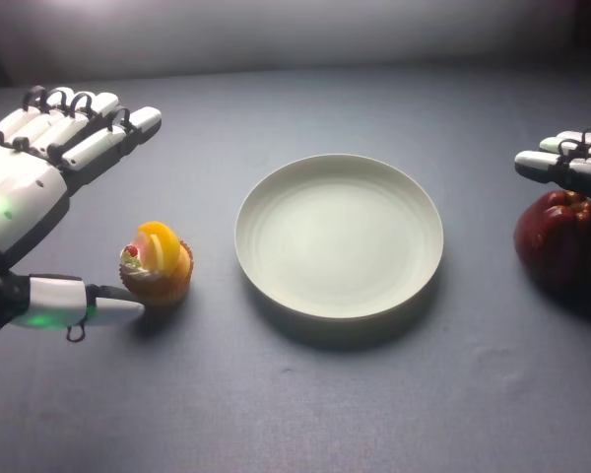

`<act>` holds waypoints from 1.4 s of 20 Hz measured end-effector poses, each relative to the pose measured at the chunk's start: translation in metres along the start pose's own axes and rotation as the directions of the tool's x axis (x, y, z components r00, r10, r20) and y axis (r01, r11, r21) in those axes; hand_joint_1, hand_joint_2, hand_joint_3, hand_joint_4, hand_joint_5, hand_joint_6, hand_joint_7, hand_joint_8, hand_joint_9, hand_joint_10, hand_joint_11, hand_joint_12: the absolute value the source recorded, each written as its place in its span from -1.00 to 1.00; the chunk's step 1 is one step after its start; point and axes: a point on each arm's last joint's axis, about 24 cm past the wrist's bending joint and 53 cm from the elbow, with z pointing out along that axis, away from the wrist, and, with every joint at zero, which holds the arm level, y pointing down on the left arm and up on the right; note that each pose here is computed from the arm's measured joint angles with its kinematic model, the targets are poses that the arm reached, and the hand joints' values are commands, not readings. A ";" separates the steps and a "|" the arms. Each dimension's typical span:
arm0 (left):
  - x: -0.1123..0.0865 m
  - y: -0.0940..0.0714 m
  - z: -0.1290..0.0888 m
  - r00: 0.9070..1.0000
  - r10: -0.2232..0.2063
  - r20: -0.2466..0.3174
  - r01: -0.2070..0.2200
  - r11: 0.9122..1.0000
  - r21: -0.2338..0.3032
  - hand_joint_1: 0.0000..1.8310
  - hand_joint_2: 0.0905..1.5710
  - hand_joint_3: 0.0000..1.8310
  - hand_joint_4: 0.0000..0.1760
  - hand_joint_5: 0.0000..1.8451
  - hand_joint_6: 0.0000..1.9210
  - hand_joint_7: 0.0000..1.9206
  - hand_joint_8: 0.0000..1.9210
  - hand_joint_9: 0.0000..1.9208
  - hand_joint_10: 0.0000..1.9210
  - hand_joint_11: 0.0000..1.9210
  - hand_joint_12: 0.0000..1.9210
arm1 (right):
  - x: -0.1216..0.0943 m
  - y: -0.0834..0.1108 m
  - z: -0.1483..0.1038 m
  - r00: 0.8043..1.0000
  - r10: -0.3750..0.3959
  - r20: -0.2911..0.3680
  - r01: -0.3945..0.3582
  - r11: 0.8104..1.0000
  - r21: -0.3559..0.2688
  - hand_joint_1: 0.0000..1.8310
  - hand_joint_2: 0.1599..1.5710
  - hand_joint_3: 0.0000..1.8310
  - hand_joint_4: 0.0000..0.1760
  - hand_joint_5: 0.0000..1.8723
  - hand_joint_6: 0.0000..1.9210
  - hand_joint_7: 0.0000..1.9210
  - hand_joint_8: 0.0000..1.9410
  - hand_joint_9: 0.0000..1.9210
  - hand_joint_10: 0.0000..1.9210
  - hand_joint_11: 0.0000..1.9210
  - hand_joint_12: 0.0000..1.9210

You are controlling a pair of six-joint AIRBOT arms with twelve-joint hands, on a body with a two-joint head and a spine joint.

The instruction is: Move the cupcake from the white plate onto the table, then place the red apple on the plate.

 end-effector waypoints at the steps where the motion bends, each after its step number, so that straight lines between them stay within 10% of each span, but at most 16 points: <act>1: -0.002 -0.004 -0.003 1.000 0.002 0.008 -0.002 1.000 0.011 -0.20 -0.07 -1.00 1.00 -1.00 -1.00 -1.00 -1.00 -1.00 -1.00 -1.00 -1.00 | -0.002 -0.005 0.004 1.000 -0.023 -0.013 0.023 1.000 0.019 0.16 0.10 -1.00 1.00 -0.94 -0.99 -0.91 -0.99 -0.90 -0.98 -0.90 -0.77; 8: -0.010 -0.014 -0.009 0.999 0.004 0.042 -0.005 0.999 0.043 -0.17 -0.08 -1.00 0.93 -1.00 -1.00 -1.00 -1.00 -1.00 -1.00 -1.00 -1.00 | 0.007 -0.019 0.032 0.994 -0.077 -0.078 0.083 0.994 0.073 0.14 0.03 -1.00 0.55 -0.91 -1.00 -0.83 -1.00 -0.75 -0.99 -0.86 -0.41; 11: -0.011 -0.014 -0.009 0.999 0.002 0.045 -0.004 0.999 0.042 -0.17 -0.07 -1.00 0.95 -1.00 -1.00 -1.00 -1.00 -1.00 -1.00 -1.00 -1.00 | 0.009 -0.021 0.036 0.994 -0.070 -0.085 0.076 0.994 0.080 0.35 0.11 -1.00 -1.00 -0.36 -0.98 -0.17 -0.97 -0.04 -0.90 -0.28 -0.17; 12: -0.010 -0.014 -0.009 0.999 0.002 0.043 -0.004 0.999 0.041 -0.17 -0.06 -1.00 0.89 -1.00 -1.00 -1.00 -1.00 -1.00 -1.00 -1.00 -1.00 | 0.006 -0.021 0.037 0.995 -0.068 -0.078 0.074 0.994 0.079 0.58 0.20 -0.99 -1.00 -0.11 -1.00 0.03 -0.37 0.13 -0.22 -0.13 0.06; 13: -0.010 -0.013 -0.011 0.999 0.002 0.042 -0.003 0.999 0.040 -0.17 -0.06 -1.00 0.86 -1.00 -1.00 -1.00 -1.00 -1.00 -1.00 -1.00 -1.00 | 0.003 -0.021 0.037 0.995 -0.070 -0.072 0.076 0.994 0.081 0.54 0.26 -1.00 -1.00 0.00 -0.37 0.11 -0.22 0.16 0.03 -0.07 0.26; 18: -0.010 -0.015 -0.012 0.999 -0.003 0.045 0.001 0.999 0.043 -0.16 -0.05 -1.00 0.87 -1.00 -1.00 -1.00 -1.00 -1.00 -1.00 -1.00 -1.00 | -0.009 -0.013 0.045 0.995 -0.086 -0.050 0.089 0.994 0.066 0.65 0.29 -1.00 -1.00 -0.02 0.04 0.02 0.00 0.15 -0.19 -0.04 0.39; 19: -0.011 -0.014 -0.012 0.999 -0.007 0.047 0.005 0.999 0.040 -0.15 -0.04 -1.00 0.90 -1.00 -1.00 -1.00 -1.00 -1.00 -1.00 -1.00 -1.00 | -0.014 -0.001 0.051 0.996 -0.081 -0.030 0.082 0.996 0.035 0.64 0.33 -0.99 -1.00 -0.04 0.08 -0.10 0.21 0.01 0.07 -0.12 0.39; 24: -0.011 -0.016 -0.013 0.999 -0.009 0.047 0.006 0.999 0.049 -0.15 -0.04 -1.00 0.80 -1.00 -1.00 -1.00 -1.00 -1.00 -1.00 -1.00 -1.00 | -0.020 0.091 0.107 0.997 -0.039 0.065 0.053 0.972 -0.230 0.51 0.30 -1.00 -1.00 0.06 -0.08 0.14 -0.10 0.00 0.11 -0.31 0.24; 28: -0.010 -0.014 -0.012 0.999 -0.012 0.047 0.010 0.999 0.042 -0.16 -0.04 -1.00 1.00 -1.00 -1.00 -1.00 -1.00 -1.00 -1.00 -1.00 -1.00 | 0.014 0.117 0.143 0.997 -0.083 -0.009 0.077 0.957 -0.278 0.53 0.22 -1.00 -1.00 0.17 -0.16 0.35 -0.68 0.16 -0.09 -0.02 -0.11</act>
